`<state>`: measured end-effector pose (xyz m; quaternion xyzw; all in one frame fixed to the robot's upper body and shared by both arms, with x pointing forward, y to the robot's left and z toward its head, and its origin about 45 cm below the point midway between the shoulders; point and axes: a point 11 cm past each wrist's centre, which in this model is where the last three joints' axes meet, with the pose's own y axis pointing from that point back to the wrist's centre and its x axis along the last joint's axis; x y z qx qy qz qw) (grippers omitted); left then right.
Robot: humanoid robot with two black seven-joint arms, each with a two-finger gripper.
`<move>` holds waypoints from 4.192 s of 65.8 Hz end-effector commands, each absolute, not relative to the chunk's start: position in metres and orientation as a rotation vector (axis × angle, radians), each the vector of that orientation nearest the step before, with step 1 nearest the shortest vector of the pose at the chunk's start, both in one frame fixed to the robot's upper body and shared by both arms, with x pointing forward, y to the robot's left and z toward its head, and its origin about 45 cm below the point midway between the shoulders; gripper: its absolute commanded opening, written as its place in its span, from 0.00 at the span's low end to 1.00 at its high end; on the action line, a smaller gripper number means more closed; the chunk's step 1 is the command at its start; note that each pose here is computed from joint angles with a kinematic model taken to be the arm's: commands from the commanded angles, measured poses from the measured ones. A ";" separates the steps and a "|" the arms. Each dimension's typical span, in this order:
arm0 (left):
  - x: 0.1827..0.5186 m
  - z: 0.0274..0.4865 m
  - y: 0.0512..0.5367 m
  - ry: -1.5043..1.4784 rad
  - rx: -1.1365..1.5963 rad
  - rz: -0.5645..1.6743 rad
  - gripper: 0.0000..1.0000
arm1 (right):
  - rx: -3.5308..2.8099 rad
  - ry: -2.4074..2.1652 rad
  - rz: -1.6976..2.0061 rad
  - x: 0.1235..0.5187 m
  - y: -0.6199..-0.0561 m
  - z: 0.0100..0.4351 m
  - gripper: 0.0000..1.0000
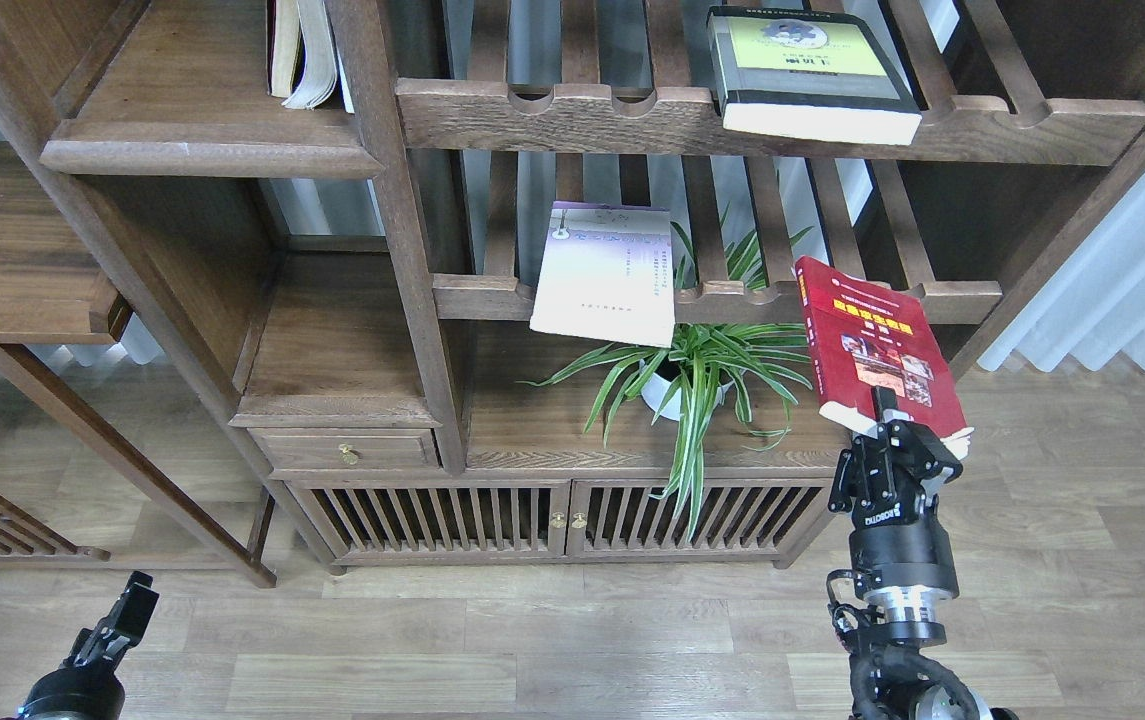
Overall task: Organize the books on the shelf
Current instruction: 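Lower the red book toward the floor with the right gripper, then reach the left gripper to the red book and grasp its edge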
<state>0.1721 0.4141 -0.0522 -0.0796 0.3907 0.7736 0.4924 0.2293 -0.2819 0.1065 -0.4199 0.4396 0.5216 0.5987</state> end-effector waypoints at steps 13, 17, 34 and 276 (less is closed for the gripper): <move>0.142 -0.066 0.404 1.003 -0.132 1.870 1.00 | -1.709 1.037 1.557 0.205 -0.157 0.060 0.06; 0.141 -0.066 0.404 1.002 -0.130 1.871 1.00 | -1.705 1.043 1.555 0.205 -0.158 0.059 0.06; 0.139 -0.067 0.405 1.004 -0.126 1.874 1.00 | -1.675 1.078 1.520 0.210 -0.171 0.060 0.05; 0.160 -0.019 0.136 1.373 -0.396 1.117 0.78 | -1.684 0.823 2.093 0.083 -0.096 0.017 0.08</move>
